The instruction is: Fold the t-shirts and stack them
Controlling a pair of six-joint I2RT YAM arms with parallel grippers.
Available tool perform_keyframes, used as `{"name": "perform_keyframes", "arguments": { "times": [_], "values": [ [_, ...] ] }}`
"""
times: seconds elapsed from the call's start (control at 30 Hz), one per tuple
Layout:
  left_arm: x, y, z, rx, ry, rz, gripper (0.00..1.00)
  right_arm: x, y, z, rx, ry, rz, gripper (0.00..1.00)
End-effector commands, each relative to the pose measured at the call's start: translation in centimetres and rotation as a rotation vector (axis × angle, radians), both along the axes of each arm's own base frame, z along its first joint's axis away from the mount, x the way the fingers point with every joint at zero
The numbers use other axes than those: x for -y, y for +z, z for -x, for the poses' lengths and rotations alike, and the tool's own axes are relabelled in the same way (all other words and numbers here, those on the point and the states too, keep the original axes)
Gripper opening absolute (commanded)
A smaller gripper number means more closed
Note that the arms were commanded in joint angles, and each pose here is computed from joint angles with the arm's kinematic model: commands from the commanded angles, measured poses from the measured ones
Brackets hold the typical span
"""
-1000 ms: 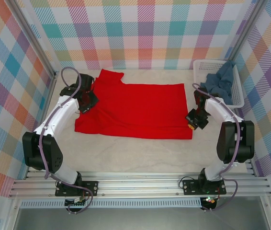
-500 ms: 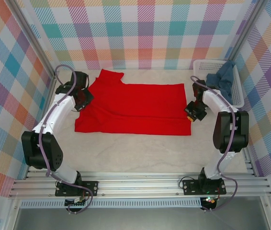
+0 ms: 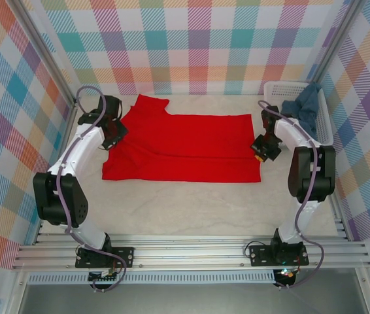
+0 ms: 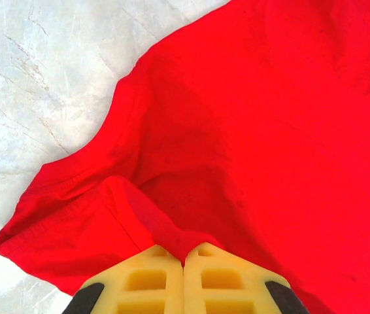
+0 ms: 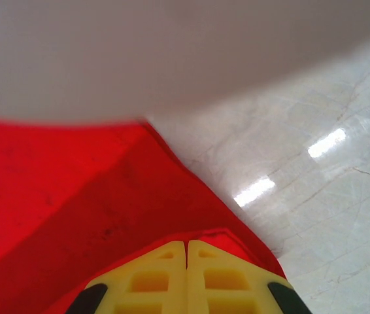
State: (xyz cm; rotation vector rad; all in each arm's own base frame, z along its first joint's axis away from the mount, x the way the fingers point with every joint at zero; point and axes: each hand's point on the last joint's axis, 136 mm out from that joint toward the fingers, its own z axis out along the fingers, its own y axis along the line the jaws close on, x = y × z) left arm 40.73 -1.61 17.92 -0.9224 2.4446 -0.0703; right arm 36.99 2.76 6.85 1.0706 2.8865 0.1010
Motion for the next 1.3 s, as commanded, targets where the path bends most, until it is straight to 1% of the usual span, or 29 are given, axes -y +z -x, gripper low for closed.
{"name": "perform_keyframes", "arguments": {
  "times": [0.0, 0.13, 0.27, 0.4, 0.6, 0.63, 0.67, 0.73, 0.77, 0.8, 0.83, 0.93, 1.07, 1.13, 1.2, 1.27],
  "values": [
    [-1.0, 2.0, -1.0, 0.053, 0.027, -0.016, 0.0, 0.2, -0.2, -0.2, -0.023, 0.018, 0.003, 0.0],
    [-0.4, 2.9, -2.0, 0.082, 0.004, 0.011, 0.0, 0.1, -0.3, -0.5, -0.024, 0.017, -0.002, 0.0],
    [-0.3, 2.7, -2.7, 0.066, 0.001, 0.008, 0.0, -0.1, -0.6, -0.6, -0.029, 0.016, -0.01, 0.0],
    [-0.4, 1.9, -3.0, 0.042, -0.001, -0.007, 0.0, -0.2, -0.8, -0.8, -0.03, 0.018, -0.017, 0.0],
    [-1.1, -0.3, -2.6, -0.037, 0.004, -0.05, 0.0, -0.6, -1.0, -1.7, -0.017, 0.042, -0.038, 0.01],
    [-1.3, -0.7, -2.6, -0.051, 0.001, -0.053, 0.07, -0.8, -0.9, -2.0, -0.013, 0.052, -0.045, 0.11],
    [-1.6, -1.2, -2.7, -0.071, 0.003, -0.05, 0.2, -0.9, -0.8, -2.2, -0.01, 0.064, -0.048, 0.21],
    [-2.3, -1.7, -2.9, -0.103, 0.008, -0.037, 0.38, -0.9, 0.0, -2.6, 0.015, 0.082, -0.045, 0.31],
    [-2.7, -1.6, -2.9, -0.11, 0.016, -0.038, 0.45, -0.8, 0.6, -2.8, 0.034, 0.089, -0.04, 0.34],
    [-3.4, -1.5, -2.8, -0.115, 0.027, -0.043, 0.52, -0.7, 1.4, -2.9, 0.053, 0.097, -0.031, 0.38],
    [-3.9, -1.2, -2.6, -0.111, 0.041, -0.046, 0.55, -0.6, 2.2, -2.8, 0.067, 0.103, -0.024, 0.4],
    [-5.2, -1.2, -0.8, -0.136, 0.078, -0.049, 0.59, -0.4, 3.8, -1.6, 0.081, 0.11, -0.013, 0.46],
    [-6.2, -3.9, 3.8, -0.24, 0.156, -0.008, 0.58, -0.9, 4.2, 1.6, 0.087, 0.094, -0.051, 0.43],
    [-6.5, -6.6, 6.2, -0.277, 0.209, 0.079, 0.57, -1.5, 3.8, 3.7, 0.085, 0.08, -0.082, 0.4],
    [-6.5, -8.7, 7.3, -0.278, 0.249, 0.189, 0.56, -2.3, 3.3, 5.4, 0.096, 0.058, -0.137, 0.4],
    [-6.1, -10.2, 7.3, -0.268, 0.257, 0.292, 0.55, -3.2, 2.6, 6.5, 0.124, 0.045, -0.204, 0.41]
  ]
}}
